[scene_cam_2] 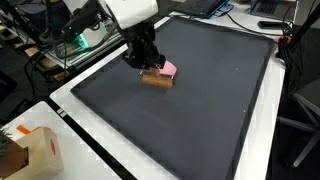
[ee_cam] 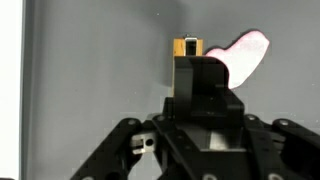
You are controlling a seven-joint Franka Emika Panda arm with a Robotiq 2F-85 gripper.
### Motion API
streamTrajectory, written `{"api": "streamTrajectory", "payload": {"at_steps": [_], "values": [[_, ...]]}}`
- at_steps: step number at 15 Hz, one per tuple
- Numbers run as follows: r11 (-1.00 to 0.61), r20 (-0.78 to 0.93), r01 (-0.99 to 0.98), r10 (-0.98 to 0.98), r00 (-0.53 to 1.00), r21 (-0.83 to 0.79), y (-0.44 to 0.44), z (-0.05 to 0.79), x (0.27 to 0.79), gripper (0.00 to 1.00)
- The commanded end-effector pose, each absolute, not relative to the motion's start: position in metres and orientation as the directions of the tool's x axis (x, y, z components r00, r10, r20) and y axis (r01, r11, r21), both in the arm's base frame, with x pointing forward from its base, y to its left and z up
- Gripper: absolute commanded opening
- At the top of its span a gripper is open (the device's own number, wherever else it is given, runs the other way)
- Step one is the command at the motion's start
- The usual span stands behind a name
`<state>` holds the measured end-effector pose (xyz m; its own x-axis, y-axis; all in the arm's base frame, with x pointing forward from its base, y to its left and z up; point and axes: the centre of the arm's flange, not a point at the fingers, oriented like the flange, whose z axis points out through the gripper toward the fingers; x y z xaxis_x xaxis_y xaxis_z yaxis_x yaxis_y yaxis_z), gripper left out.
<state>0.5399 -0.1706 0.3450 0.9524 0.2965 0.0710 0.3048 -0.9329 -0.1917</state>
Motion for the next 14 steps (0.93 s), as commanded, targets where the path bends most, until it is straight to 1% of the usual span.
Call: {"api": "streamTrajectory", "payload": {"at_steps": [1, 14], "values": [[-0.921, 0.077, 0.314, 0.305, 0.949, -0.231, -0.1789, 0.3448, 0.5446, 0.24], [-0.887, 0.087, 0.407, 0.398, 0.913, -0.216, -0.1714, 0.3436, 0.5465, 0.24]]}}
